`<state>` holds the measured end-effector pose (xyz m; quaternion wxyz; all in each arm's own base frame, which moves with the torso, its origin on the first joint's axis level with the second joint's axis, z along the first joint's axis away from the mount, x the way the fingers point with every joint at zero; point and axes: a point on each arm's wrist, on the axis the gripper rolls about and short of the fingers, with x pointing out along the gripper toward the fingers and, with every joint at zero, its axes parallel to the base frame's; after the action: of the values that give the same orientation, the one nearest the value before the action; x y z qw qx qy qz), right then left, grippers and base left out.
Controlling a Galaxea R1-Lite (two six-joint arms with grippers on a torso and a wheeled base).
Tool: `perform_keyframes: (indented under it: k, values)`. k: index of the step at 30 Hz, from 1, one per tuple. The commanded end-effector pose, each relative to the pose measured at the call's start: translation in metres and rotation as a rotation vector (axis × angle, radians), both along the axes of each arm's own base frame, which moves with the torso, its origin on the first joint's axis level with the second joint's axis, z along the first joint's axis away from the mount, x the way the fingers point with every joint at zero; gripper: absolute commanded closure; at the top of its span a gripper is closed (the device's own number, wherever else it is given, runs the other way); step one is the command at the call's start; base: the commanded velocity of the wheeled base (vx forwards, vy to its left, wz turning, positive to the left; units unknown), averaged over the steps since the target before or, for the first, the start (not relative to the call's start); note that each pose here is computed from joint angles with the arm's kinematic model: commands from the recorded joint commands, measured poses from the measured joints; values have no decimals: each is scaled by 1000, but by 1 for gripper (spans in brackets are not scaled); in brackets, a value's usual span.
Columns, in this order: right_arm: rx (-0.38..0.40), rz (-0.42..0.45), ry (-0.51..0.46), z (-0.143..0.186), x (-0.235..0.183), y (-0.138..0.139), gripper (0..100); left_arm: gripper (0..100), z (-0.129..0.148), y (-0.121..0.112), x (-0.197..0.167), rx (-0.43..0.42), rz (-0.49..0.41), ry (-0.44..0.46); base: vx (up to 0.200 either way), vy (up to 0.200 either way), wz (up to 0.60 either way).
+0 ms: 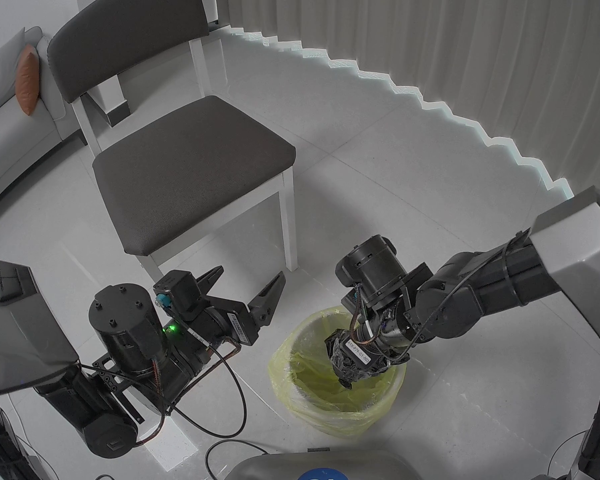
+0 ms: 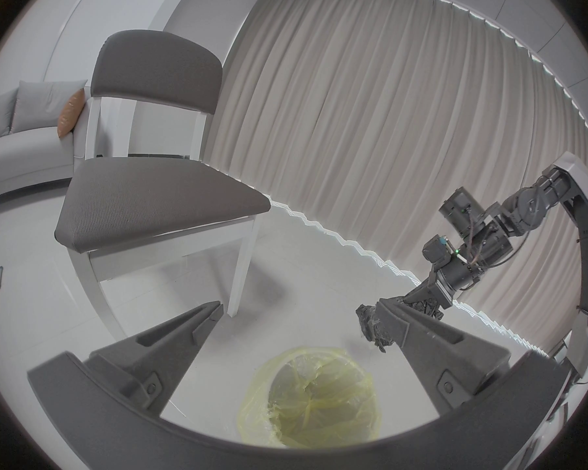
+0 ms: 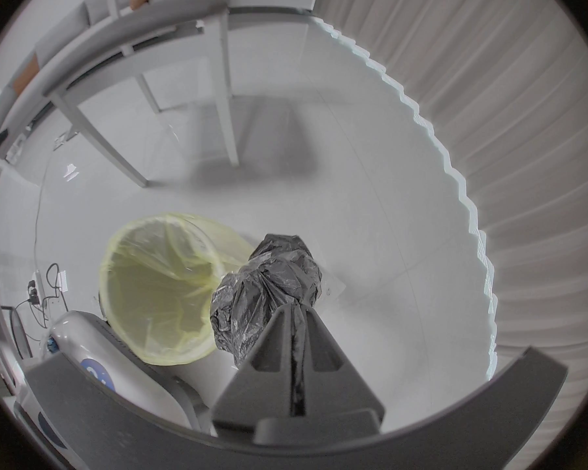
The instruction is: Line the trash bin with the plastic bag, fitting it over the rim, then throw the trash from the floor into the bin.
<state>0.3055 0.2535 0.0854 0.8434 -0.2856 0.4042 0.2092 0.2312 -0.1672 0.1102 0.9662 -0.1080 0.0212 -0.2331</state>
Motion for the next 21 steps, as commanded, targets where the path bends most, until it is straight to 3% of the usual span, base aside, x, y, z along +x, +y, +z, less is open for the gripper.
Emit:
perform_keyframes:
  k: [1,21]
  values:
    - [-35,2,40,-21,3,3,100,0,0,0,1,-4,0,-4,0,0,0]
    - [-135,38,135,-57,-9,-1,100,0,-1,1,2,-4,4,-2,0,0,0]
